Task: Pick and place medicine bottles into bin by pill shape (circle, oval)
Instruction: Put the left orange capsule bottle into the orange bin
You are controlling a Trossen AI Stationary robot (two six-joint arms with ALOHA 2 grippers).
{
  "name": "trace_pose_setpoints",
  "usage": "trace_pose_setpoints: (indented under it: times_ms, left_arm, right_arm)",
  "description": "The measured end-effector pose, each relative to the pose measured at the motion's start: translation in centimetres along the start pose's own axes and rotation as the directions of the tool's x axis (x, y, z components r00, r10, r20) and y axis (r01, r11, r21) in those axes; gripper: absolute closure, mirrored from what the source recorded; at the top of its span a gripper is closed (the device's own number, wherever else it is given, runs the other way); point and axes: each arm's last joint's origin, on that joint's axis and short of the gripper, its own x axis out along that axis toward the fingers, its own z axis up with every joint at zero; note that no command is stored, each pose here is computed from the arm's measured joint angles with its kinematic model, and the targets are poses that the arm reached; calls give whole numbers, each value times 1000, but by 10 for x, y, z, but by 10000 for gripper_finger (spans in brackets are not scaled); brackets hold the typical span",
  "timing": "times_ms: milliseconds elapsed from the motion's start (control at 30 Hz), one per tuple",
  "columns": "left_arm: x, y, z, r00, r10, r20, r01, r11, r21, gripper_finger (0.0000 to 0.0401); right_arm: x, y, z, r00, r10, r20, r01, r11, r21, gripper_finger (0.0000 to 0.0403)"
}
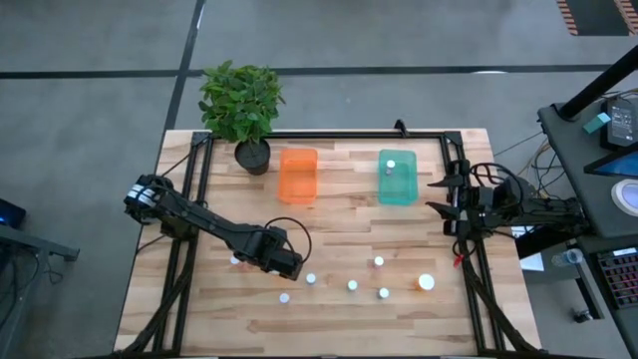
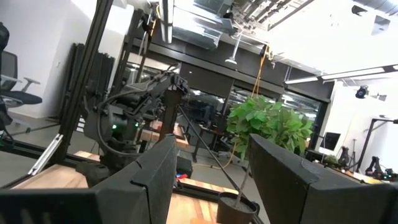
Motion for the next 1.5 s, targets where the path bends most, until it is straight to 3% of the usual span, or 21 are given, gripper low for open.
trace_pose_setpoints:
  times_ms: [767, 1500]
  left_arm:
    - [12, 5, -1, 1000, -6, 1, 6, 1000, -3, 122]
    - [12, 5, 0, 1000, -7, 9, 7, 1000, 9, 204]
  right_arm:
    - [0, 0, 0, 1000, -1, -2, 1, 1000, 0, 216]
    - [0, 0, 0, 1000, 0, -3, 0, 1000, -1, 216]
